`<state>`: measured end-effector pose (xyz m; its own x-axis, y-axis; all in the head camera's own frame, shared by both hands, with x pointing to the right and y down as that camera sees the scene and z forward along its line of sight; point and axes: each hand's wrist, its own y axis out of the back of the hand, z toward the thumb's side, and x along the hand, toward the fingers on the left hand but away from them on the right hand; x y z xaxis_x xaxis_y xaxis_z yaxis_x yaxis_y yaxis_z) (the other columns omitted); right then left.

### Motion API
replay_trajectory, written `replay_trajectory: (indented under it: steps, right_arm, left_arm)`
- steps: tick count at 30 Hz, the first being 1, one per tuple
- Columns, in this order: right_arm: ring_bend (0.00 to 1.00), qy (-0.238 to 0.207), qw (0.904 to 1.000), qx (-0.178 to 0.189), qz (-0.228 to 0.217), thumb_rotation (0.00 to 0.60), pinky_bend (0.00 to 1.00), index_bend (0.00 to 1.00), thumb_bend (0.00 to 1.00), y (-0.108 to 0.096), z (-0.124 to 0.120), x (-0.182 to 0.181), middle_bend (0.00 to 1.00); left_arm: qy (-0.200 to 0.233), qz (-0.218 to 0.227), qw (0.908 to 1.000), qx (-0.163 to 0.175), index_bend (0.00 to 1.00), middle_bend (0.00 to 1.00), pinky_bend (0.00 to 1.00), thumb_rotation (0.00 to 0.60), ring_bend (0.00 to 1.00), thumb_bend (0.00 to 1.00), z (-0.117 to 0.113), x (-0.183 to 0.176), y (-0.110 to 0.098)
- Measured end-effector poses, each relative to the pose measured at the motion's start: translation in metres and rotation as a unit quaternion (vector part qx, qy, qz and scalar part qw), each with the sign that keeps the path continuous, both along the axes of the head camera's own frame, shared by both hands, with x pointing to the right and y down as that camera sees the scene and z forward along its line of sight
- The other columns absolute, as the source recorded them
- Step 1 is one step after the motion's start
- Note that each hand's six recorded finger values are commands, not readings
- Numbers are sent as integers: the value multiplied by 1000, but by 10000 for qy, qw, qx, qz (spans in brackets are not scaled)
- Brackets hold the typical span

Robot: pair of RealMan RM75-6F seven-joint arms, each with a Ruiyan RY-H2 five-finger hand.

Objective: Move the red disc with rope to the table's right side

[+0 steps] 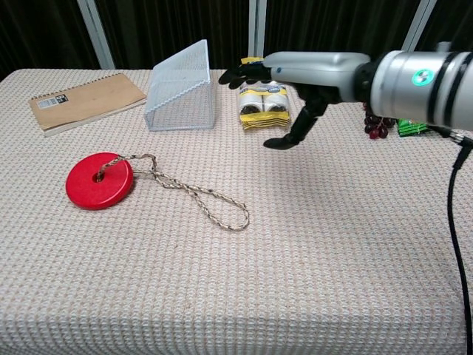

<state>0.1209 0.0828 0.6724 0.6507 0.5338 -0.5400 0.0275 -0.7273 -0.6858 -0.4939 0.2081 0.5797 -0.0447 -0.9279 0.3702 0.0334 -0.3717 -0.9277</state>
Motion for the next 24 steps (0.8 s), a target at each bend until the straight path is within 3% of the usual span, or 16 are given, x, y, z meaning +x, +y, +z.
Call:
replay_trajectory:
  steps: [9,15,24]
  right_arm:
    - [0,-98,9981,-610,-47,600,0,0,259,-8,45,-69,23]
    - [0,-285,9958,-860,-92,600,0,0,265,-5,53,-105,33]
    - [0,-432,9938,-1007,-175,600,0,0,290,6,58,-122,130]
  left_arm:
    - [-102,-96,9999,11,141,163,173,600,80,146,-3,-11,5]
    - [-121,-141,9998,9,141,164,173,600,80,146,-4,-17,6]
    - [-131,-204,9997,14,146,164,173,600,80,146,-5,-23,8]
